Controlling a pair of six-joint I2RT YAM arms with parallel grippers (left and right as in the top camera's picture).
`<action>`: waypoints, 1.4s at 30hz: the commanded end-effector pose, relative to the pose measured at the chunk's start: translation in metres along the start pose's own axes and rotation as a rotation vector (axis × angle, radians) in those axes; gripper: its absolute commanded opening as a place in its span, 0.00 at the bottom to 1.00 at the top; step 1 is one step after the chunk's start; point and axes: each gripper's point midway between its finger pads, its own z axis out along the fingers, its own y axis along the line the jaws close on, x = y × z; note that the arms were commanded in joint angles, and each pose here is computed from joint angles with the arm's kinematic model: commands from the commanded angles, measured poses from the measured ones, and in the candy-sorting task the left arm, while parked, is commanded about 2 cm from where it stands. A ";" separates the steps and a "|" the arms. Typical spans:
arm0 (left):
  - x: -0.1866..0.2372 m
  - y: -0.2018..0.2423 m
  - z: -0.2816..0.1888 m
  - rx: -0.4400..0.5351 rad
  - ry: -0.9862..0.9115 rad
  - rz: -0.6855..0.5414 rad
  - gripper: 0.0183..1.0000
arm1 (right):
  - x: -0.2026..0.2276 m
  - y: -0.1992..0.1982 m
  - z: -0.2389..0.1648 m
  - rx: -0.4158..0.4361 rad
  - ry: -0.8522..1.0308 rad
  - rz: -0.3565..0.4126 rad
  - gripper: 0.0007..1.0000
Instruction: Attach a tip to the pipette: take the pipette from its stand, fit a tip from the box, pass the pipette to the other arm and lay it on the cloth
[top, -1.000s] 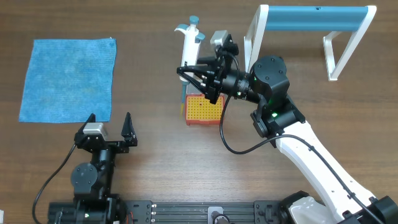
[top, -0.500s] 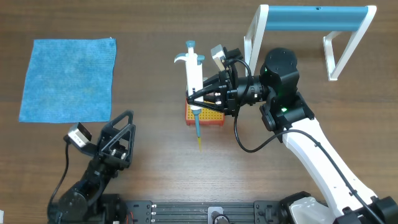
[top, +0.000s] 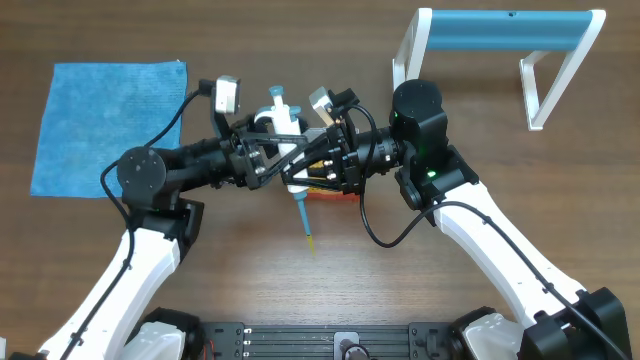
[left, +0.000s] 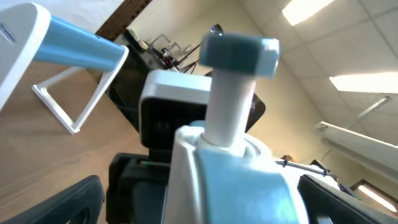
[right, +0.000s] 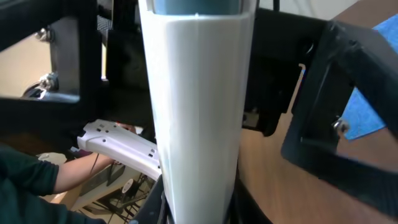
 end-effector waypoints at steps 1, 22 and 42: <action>0.000 -0.004 0.003 0.015 0.018 0.052 0.78 | -0.005 0.001 0.001 0.004 -0.007 -0.007 0.08; 0.001 -0.004 0.003 0.015 0.022 0.073 0.01 | -0.005 0.001 0.001 0.004 -0.007 -0.008 0.36; 0.045 0.117 -0.036 -0.486 0.077 -0.266 0.01 | -0.074 -0.043 -0.181 0.432 -0.361 -0.228 0.77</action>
